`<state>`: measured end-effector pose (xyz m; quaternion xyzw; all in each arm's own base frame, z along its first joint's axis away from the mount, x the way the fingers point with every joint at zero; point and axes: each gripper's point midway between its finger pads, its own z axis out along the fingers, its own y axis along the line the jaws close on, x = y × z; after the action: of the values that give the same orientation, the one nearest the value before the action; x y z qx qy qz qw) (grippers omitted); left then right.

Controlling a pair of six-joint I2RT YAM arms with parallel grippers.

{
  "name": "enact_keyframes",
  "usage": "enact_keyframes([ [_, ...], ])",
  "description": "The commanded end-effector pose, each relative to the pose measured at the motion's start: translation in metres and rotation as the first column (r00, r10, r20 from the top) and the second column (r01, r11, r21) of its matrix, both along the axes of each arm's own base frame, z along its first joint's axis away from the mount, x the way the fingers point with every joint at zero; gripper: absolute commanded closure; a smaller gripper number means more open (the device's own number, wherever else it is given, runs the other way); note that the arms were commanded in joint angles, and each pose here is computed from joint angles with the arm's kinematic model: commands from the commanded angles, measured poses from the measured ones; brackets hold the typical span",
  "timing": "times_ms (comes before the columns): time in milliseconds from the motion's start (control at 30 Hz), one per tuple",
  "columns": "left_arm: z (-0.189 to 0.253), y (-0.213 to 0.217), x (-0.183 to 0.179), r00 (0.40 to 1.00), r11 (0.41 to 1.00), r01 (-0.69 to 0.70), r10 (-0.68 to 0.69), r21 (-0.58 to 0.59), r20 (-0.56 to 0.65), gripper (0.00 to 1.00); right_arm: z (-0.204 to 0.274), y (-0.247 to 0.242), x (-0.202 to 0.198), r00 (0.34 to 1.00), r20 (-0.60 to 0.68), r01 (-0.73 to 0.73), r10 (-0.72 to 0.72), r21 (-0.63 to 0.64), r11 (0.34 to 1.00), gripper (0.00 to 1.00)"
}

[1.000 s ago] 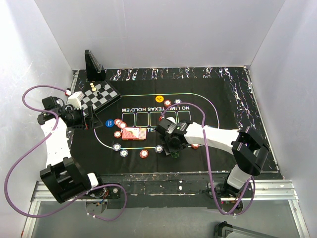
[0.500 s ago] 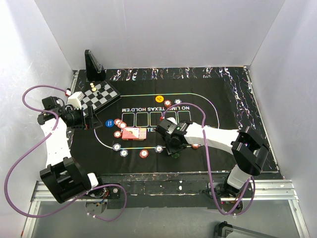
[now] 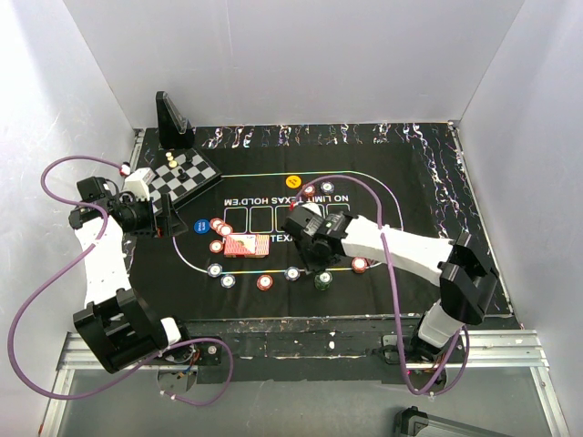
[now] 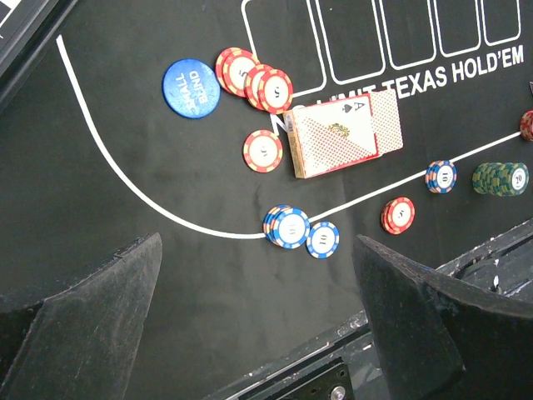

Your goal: Distribute texas hold em gaming equipment

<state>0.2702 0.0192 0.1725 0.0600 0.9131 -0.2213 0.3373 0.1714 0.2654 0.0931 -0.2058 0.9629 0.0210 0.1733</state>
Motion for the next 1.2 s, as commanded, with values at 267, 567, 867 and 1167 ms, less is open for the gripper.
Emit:
enact_keyframes([
  [267, -0.001, 0.002, 0.013, 1.0, 1.0, -0.006, 0.007, -0.027, 0.022, 0.0, 0.044, 0.121, 0.027, 0.966, 0.067, -0.254, 0.25, 0.062, 0.965, 0.81],
  [567, -0.014, 0.015, 0.014, 0.999, 0.998, -0.034, 0.033, -0.053, -0.023, 0.0, 0.024, 0.225, 0.029, 0.904, 0.069, -0.428, 0.423, 0.117, 0.896, 0.83],
  [867, -0.014, 0.019, 0.009, 0.999, 0.998, -0.029, 0.028, -0.054, -0.017, 0.0, -0.017, 0.234, 0.024, 0.895, 0.039, -0.445, 0.444, 0.122, 0.887, 0.83],
  [1167, -0.012, 0.018, 0.008, 1.0, 0.998, -0.024, 0.024, -0.052, -0.015, 0.0, -0.045, 0.242, 0.032, 0.888, 0.042, -0.46, 0.458, 0.097, 0.883, 0.84],
])
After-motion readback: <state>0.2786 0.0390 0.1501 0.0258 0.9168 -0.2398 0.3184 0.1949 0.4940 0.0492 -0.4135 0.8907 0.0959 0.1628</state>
